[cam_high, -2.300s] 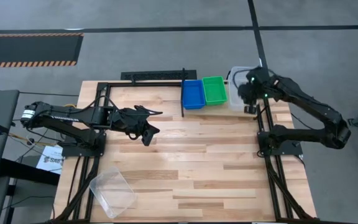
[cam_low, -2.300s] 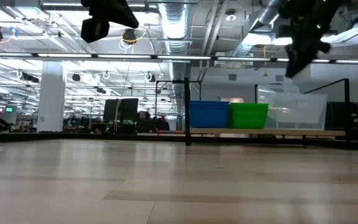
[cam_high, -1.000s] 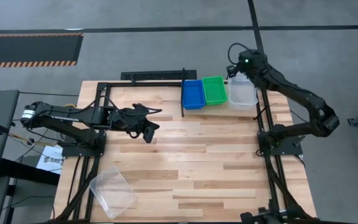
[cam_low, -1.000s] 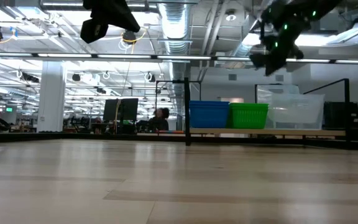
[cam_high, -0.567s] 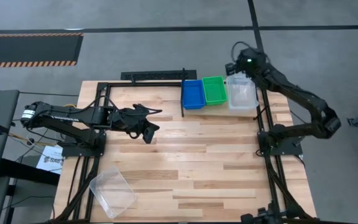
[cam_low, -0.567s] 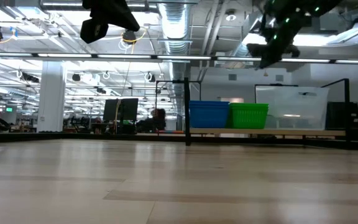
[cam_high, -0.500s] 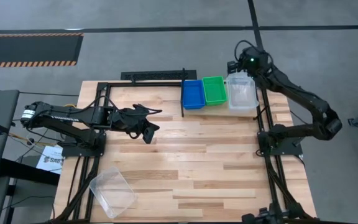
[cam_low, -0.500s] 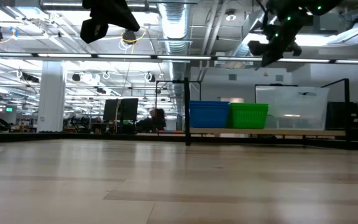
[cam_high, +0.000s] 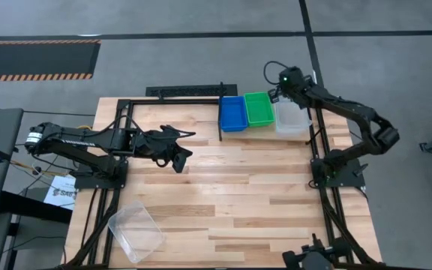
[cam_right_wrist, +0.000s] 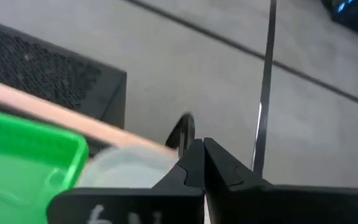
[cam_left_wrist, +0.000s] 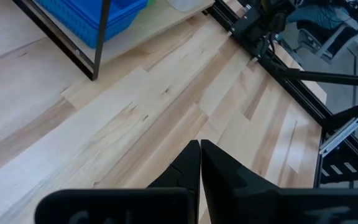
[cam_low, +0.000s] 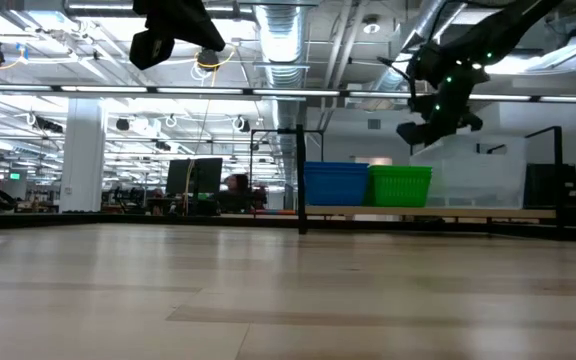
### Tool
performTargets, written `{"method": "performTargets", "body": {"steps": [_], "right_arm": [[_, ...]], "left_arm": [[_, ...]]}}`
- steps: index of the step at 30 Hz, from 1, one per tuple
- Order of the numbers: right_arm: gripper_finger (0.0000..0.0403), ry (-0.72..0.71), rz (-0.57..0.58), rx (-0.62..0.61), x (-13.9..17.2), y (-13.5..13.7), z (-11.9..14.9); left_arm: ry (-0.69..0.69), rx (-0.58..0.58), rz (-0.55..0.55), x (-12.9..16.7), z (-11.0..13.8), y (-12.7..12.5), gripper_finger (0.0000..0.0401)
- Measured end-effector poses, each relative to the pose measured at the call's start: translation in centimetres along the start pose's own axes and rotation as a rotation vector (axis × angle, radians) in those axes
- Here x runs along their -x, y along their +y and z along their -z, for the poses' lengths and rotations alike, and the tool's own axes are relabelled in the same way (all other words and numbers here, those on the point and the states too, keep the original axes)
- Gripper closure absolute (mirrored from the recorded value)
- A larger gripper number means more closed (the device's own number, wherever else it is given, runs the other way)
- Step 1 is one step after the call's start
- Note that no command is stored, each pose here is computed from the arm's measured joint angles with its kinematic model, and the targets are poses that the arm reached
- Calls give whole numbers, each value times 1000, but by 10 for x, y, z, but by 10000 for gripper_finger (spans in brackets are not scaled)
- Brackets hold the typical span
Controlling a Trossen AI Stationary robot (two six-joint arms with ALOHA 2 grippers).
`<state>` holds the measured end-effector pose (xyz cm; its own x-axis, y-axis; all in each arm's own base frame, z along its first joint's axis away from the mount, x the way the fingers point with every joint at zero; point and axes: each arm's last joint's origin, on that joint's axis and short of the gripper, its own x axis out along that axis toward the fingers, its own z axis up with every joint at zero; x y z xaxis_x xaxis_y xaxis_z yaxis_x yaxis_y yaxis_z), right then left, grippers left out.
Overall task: Stack baskets on shelf by color
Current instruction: Stack the top transparent bin on top of the transparent bin on the shelf, then stack the transparent bins on top of the transparent bins on the shelf
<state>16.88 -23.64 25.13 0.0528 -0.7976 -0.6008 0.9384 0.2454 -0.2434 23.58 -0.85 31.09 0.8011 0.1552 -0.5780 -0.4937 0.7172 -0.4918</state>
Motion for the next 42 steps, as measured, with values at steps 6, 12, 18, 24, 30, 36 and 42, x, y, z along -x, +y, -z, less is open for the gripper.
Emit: {"method": "performTargets", "body": {"steps": [6,12,18,24,30,36,42], "right_arm": [[392,-148,-13,12,30,-10,-30],[380,-380,-208,-72,108,-25,-61],[377,-470,-454,-34,170,-32,-54],[386,-395,-519,43,191,-31,-34],[388,-284,-556,50,193,-25,-22],[380,-272,-601,58,198,-19,-19],[383,-284,-658,89,207,-13,-15]], "left_arm": [[0,0,0,0,0,0,401],[129,-13,109,8,4,0,401],[540,63,88,30,44,0,401],[705,142,-49,43,92,-21,401],[825,158,-172,53,147,-41,401],[891,115,-401,45,197,-45,401],[871,-13,-528,16,229,-39,401]]}}
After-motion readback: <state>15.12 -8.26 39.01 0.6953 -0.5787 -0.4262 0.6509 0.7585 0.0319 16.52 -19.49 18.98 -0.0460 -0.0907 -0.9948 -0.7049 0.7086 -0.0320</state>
